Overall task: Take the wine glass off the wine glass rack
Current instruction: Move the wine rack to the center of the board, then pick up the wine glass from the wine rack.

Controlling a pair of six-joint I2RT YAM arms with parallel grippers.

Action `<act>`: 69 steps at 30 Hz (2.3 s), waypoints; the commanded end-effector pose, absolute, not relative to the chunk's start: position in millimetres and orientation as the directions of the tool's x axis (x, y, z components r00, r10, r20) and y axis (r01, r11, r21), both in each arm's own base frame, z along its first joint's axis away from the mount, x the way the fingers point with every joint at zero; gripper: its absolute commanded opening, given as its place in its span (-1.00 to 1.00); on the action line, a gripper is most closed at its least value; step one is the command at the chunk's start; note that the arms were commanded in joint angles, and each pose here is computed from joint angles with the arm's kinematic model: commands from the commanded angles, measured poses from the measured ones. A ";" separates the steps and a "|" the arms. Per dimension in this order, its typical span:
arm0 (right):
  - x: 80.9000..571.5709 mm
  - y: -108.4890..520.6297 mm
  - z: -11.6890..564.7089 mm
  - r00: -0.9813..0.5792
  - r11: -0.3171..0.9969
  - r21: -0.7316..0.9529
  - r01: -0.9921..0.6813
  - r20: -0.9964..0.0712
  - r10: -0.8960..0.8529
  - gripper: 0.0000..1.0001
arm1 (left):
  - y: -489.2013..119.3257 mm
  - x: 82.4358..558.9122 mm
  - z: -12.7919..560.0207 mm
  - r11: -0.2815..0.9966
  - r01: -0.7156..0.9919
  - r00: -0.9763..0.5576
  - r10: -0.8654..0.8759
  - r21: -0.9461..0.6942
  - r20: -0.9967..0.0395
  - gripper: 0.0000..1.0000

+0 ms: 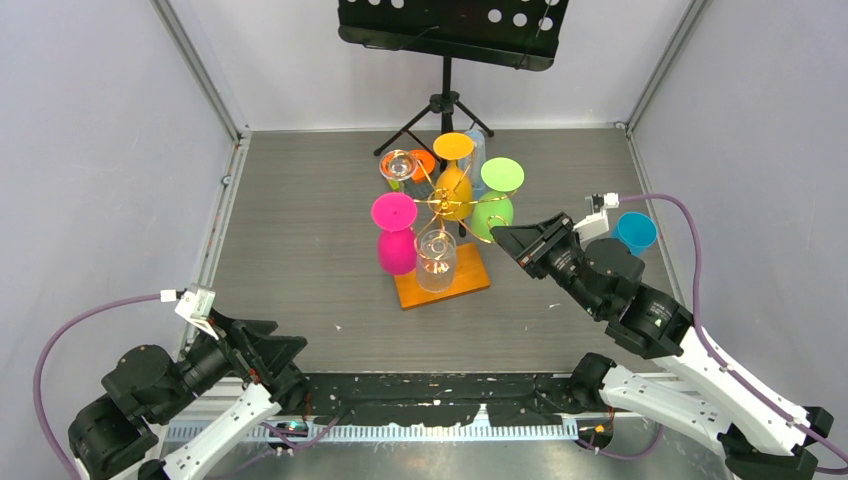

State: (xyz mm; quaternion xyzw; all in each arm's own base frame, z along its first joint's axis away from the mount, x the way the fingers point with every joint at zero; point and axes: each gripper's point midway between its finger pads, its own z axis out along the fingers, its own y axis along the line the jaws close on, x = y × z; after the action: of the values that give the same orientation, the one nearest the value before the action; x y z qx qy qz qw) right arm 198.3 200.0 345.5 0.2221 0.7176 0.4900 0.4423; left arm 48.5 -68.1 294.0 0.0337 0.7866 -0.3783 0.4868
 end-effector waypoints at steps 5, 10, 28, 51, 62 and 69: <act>200.2 178.6 387.7 -0.394 0.376 0.906 -0.195 -0.423 0.816 -0.27 | -69.6 53.8 300.6 0.712 0.435 -0.497 -0.320 -0.551 -0.806 0.99; 198.3 175.3 389.7 -0.388 0.401 0.893 -0.206 -0.450 0.804 -0.07 | -69.1 55.2 301.9 0.717 0.433 -0.492 -0.319 -0.546 -0.810 0.99; 184.9 150.7 384.3 -0.293 0.638 0.691 -0.340 -0.722 0.627 0.31 | -59.7 55.1 308.6 0.737 0.408 -0.477 -0.331 -0.539 -0.814 0.99; 178.0 93.3 295.1 -0.303 0.935 0.262 -0.238 -0.935 0.185 0.48 | -88.9 77.2 360.5 0.709 0.465 -0.454 -0.323 -0.530 -0.830 0.99; 179.4 97.9 278.2 -0.337 0.943 0.222 -0.247 -0.932 0.131 0.48 | -118.9 102.2 403.3 0.686 0.483 -0.460 -0.330 -0.544 -0.824 0.99; 178.2 96.1 271.2 -0.340 0.945 0.214 -0.247 -0.932 0.122 0.47 | -141.4 117.2 419.9 0.654 0.482 -0.489 -0.352 -0.584 -0.798 0.95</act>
State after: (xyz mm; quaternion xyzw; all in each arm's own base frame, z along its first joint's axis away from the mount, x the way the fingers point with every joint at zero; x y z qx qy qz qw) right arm 175.8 96.9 270.2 -0.0363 0.8071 0.1661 0.5654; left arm 110.0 -126.9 393.2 0.0451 0.7815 -0.3805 0.4924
